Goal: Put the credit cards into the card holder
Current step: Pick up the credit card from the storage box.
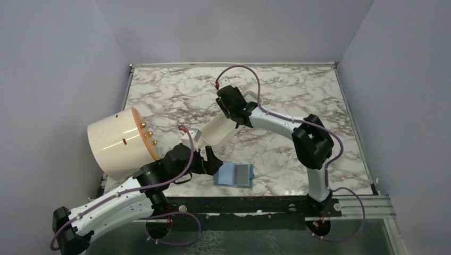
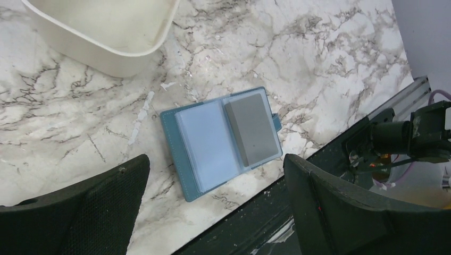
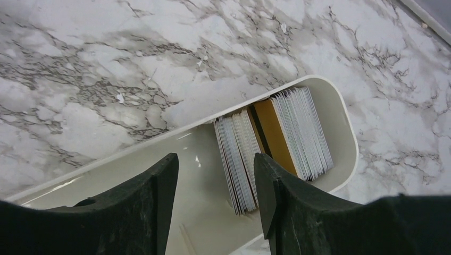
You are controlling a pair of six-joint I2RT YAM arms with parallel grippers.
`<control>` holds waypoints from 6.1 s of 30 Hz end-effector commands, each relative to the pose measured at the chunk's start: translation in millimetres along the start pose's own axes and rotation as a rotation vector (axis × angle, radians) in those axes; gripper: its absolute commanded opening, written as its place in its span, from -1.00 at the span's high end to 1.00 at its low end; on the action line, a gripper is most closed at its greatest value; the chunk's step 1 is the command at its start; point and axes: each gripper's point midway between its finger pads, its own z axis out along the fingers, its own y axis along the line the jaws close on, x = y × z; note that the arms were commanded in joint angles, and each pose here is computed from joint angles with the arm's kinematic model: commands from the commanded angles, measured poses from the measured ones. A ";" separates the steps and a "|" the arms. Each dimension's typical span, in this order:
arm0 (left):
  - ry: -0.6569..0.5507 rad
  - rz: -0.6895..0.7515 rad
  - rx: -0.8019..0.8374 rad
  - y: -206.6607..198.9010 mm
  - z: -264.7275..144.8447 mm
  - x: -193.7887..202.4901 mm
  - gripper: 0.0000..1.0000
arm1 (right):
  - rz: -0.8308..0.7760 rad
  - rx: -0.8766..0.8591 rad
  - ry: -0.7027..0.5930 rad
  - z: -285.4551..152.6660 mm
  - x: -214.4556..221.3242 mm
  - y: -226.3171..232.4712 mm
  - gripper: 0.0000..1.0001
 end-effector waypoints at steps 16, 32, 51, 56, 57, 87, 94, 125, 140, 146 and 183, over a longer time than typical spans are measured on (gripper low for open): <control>-0.078 0.011 -0.069 12.8 -5.9 -15.6 -0.98 | -0.184 0.247 0.122 45.2 40.4 -36.1 0.02; -0.080 0.009 -0.064 11.8 -6.8 -15.9 -0.98 | -0.172 0.240 0.064 35.2 12.5 -42.3 0.36; -0.078 0.014 -0.055 10.9 -5.7 -14.9 -0.98 | -0.191 0.209 0.062 43.0 8.4 -36.0 0.65; -0.076 0.012 -0.056 11.3 -5.3 -13.9 -0.98 | -0.183 0.201 0.063 40.1 7.8 -36.0 0.84; -0.075 0.012 -0.056 11.5 -5.2 -13.7 -0.98 | -0.178 0.196 0.060 38.6 6.6 -36.1 0.88; -0.053 0.016 -0.051 9.7 -3.3 -10.5 -0.98 | -0.191 0.099 0.117 42.1 32.1 -17.9 0.05; -0.052 0.016 -0.056 11.2 -3.0 -9.7 -0.98 | -0.153 0.036 0.085 24.7 9.0 -16.3 0.05; -0.051 0.022 -0.055 10.0 -2.5 -10.7 -0.98 | -0.226 0.192 0.116 39.4 29.4 -34.5 0.23; -0.040 0.022 -0.053 10.1 -1.1 -8.0 -0.98 | -0.247 0.192 0.113 41.9 25.2 -34.3 0.29; -0.041 0.019 -0.052 10.2 -1.4 -7.7 -0.98 | -0.255 0.206 0.118 42.5 27.1 -36.3 0.16; -0.028 0.022 -0.059 11.5 0.9 -4.8 -0.98 | -0.210 0.170 0.082 30.2 16.8 -37.4 0.88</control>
